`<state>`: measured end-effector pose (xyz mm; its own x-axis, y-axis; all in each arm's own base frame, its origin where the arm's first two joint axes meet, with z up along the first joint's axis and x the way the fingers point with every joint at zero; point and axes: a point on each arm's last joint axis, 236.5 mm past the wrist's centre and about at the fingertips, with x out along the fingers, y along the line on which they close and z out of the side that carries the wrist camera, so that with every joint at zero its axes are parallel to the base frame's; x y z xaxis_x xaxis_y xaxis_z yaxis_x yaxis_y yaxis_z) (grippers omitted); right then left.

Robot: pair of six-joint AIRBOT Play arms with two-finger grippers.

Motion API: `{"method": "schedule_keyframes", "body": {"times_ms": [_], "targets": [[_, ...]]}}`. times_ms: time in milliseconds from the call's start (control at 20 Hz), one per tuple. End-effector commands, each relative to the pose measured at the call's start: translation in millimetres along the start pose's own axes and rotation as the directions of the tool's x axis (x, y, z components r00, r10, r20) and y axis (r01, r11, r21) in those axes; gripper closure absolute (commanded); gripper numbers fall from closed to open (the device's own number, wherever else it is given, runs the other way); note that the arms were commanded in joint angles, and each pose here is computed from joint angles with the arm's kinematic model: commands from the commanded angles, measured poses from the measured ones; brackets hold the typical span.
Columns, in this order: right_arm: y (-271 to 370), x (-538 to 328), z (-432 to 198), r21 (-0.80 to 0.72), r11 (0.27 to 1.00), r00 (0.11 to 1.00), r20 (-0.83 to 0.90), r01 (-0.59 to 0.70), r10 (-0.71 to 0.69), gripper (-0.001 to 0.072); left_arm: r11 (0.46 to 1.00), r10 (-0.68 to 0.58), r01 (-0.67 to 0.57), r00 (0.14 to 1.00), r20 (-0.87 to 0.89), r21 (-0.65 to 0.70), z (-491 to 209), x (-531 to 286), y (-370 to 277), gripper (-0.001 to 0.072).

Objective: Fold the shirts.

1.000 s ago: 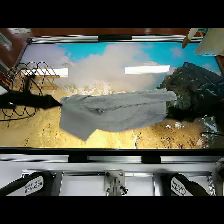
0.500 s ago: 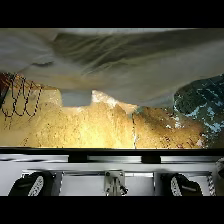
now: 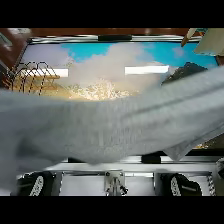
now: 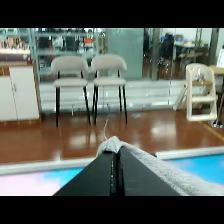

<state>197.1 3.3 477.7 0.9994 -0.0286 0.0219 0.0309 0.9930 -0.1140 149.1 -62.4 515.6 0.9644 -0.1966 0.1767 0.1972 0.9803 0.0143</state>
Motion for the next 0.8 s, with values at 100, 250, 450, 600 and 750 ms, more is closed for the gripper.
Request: {"method": "schedule_keyframes", "body": {"times_ms": [100,250,450,600,750], "targets": [[-23,67,-120,0.056,0.998,0.877,-0.48,0.038,-0.007,0.065,0.996,0.031,-0.055,0.95,-0.312,-0.07,-112,68,43,0.0678],[-26,121,-225,0.132,0.989,0.685,-0.727,0.06,0.055,0.065,0.979,-0.034,-0.092,0.808,-0.589,-0.183,-233,115,64,0.0678],[0,217,-380,0.274,0.959,0.542,-0.818,0.074,0.192,0.065,0.917,-0.153,-0.196,0.631,-0.76,-0.347,-389,175,79,0.0678],[28,295,-449,0.253,0.967,0.602,-0.776,0.027,0.186,0.065,0.937,-0.164,-0.143,0.623,-0.765,-0.317,-468,237,80,0.0678],[53,348,-476,0.225,0.974,0.709,-0.686,-0.007,0.163,0.065,0.94,-0.145,-0.157,0.623,-0.769,-0.303,-531,280,81,0.0678]]}}
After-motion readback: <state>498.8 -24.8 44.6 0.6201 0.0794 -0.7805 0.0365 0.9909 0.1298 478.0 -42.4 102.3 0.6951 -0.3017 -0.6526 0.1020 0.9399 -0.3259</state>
